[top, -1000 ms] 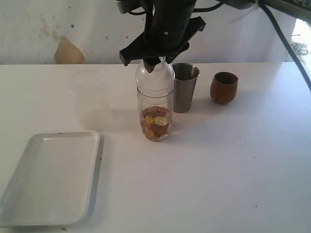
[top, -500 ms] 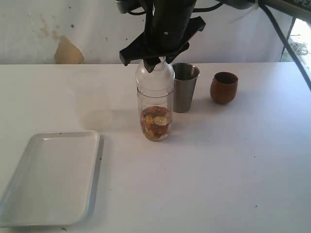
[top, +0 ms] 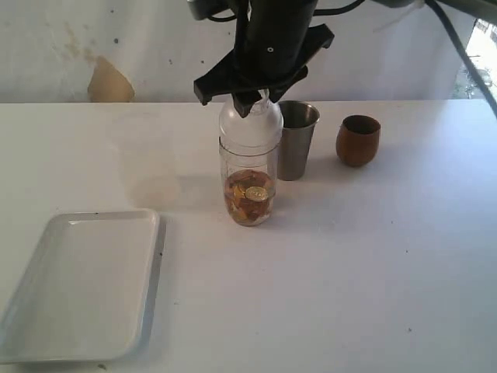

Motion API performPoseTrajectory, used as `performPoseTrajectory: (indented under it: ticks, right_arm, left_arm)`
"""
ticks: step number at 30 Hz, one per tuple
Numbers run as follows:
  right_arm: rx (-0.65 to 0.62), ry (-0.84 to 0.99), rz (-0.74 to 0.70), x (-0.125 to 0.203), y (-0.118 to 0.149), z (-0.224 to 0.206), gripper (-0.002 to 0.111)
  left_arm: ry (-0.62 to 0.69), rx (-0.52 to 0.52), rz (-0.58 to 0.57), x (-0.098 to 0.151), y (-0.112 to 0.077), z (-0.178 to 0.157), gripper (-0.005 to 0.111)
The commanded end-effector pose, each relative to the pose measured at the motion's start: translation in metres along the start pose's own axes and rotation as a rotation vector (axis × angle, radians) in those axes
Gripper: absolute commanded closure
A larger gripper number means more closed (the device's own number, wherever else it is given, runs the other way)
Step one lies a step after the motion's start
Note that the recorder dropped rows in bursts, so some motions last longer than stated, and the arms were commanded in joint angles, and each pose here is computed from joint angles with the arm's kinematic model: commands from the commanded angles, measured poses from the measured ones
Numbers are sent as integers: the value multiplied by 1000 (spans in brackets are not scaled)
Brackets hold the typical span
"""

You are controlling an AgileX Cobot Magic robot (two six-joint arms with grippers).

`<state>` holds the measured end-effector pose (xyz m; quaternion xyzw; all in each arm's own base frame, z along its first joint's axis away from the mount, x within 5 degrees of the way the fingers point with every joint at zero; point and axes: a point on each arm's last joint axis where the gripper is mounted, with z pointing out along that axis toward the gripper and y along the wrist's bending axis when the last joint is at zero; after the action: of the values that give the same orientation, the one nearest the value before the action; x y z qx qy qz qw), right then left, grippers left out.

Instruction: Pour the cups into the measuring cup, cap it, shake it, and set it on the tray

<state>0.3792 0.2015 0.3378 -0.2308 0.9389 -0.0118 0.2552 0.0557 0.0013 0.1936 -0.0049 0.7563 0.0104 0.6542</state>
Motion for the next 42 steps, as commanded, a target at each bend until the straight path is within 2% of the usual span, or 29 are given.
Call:
performPoseTrajectory:
  ticks: [1,7,21,29,33,42]
  right_arm:
    - [15,-27,-7,2,-7,-23,108]
    - [5,-26,1,5,-8,-35,108]
    - [7,-18,19,0,-3,-6,108]
    - [8,8,20,2,-3,-7,108]
    - [-29,-7,38,3,-2,-18,108]
    - [-58,12,45,4,1,-15,108]
  left_arm:
    - [2,4,2,2,0,0,107]
    - [2,4,2,2,0,0,107]
    - [2,4,2,2,0,0,107]
    - [2,4,2,2,0,0,107]
    - [2,4,2,2,0,0,107]
    - [2,4,2,2,0,0,107]
